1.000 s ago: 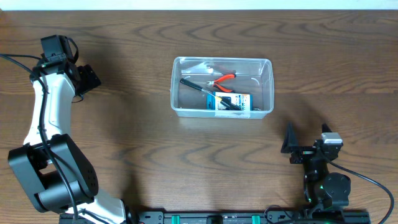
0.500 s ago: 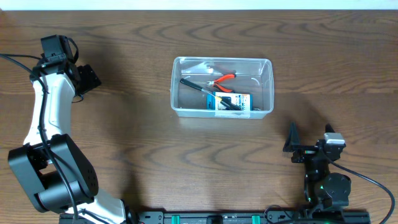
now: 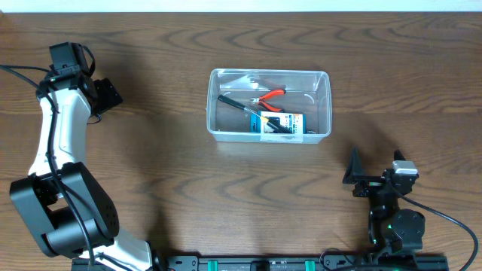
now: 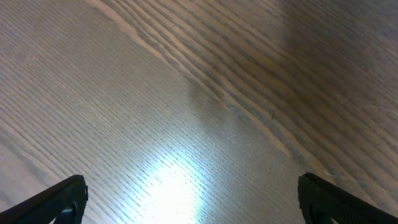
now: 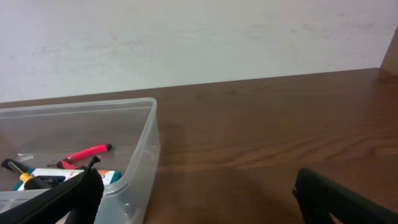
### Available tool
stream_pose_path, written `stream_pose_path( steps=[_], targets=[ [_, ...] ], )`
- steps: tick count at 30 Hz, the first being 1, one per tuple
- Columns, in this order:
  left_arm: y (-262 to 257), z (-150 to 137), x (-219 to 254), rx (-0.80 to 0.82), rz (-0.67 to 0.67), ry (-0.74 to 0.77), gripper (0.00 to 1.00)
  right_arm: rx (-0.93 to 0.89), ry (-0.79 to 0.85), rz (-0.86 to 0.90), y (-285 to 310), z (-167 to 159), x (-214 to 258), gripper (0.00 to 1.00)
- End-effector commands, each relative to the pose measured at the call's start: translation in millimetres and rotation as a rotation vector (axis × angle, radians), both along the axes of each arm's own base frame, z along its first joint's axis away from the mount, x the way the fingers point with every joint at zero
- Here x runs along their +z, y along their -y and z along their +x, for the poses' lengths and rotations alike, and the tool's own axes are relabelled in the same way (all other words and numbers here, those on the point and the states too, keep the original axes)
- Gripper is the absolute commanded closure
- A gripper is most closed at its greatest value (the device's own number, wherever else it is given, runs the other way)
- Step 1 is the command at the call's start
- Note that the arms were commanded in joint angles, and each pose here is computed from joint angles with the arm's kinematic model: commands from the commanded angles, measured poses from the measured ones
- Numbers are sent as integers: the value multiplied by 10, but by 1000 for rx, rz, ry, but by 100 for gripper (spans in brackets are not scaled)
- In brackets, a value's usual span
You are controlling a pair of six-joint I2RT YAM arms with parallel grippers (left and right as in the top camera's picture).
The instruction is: Pack container
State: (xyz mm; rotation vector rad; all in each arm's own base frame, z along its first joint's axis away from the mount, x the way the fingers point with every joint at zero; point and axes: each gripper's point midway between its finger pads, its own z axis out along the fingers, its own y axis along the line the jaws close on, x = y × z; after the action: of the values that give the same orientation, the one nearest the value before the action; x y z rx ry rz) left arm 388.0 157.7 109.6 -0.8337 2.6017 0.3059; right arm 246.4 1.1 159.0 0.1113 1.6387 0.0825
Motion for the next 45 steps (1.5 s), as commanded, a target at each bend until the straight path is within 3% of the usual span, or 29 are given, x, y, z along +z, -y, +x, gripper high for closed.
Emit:
stream_pose_path(
  steps=[1, 14, 20, 26, 30, 37, 45],
  targets=[
    [-42, 37, 41, 8, 13, 7, 2, -30, 5, 7, 63, -2, -3, 1],
    [-30, 40, 142, 6, 20, 31, 2, -30, 5, 7, 63, -2, -3, 1],
    [38, 8, 709, -7, 60, 167, 2, -30, 5, 7, 63, -2, -3, 1],
    [359, -167, 1639, -71, 115, 403, 2, -30, 5, 7, 63, -2, -3, 1],
    [575, -460, 2273, -110, 148, 581, 2, -30, 5, 7, 63, -2, -3, 1],
    [818, -1393, 3287, -131, 214, 926, 2, -30, 5, 7, 63, -2, -3, 1],
    [1064, -2254, 3780, -185, 227, 1187, 2, -30, 5, 7, 63, -2, -3, 1]
  ],
)
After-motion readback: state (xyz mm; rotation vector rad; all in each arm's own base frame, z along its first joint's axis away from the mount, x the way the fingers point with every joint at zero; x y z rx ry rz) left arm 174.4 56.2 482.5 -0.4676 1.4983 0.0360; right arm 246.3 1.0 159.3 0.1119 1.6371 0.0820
